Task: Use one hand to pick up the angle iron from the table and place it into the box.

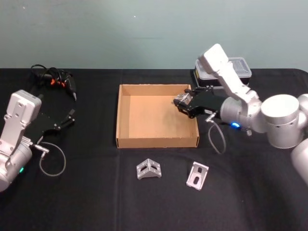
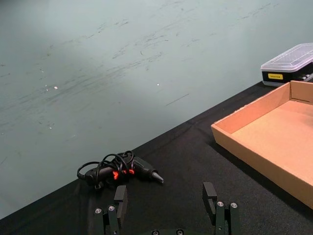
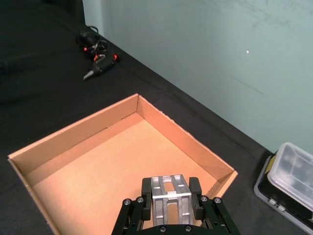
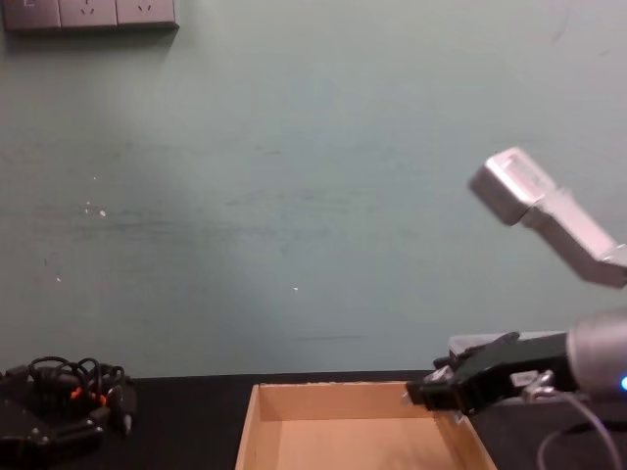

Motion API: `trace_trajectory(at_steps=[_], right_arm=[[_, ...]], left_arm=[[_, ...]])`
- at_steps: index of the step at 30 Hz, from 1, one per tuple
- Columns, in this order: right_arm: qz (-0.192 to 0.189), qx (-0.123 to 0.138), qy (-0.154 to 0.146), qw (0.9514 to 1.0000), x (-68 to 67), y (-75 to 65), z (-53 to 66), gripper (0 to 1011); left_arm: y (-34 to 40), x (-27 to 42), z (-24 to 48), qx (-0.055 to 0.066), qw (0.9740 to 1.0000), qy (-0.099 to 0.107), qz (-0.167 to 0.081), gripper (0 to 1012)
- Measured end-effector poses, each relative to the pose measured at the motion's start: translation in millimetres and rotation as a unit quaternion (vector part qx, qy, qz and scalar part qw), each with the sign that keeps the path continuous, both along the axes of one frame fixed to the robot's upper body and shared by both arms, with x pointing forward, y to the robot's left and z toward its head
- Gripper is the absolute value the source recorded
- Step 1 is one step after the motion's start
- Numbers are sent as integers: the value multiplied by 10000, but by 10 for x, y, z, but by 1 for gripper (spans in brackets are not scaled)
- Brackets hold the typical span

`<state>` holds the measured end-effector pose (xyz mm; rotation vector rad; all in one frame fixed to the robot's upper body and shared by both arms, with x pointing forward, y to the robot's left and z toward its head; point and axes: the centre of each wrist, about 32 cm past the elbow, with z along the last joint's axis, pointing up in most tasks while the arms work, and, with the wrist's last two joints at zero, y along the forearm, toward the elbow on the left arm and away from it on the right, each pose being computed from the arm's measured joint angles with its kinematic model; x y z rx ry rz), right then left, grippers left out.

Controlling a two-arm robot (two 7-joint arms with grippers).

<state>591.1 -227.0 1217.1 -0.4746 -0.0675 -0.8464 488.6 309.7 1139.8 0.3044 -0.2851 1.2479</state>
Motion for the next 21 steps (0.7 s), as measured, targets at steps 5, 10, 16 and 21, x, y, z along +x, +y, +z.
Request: trace_trajectory(at_steps=[5,10,16,21], right_arm=[[-31,-64,40,10000,118,109,-103,465],[-57,-83,38,9999,211,177,-189,465],[-74,-58,-15,10000,291,224,-266,465],[-89,-33,-12,10000,333,236,-309,465]], left_arm=[[0,0,0,0,10000,0,0,1011],[0,0,0,0,10000,0,0,1011],[0,0,0,0,10000,0,0,1011],[0,0,0,0,10000,0,0,1011]])
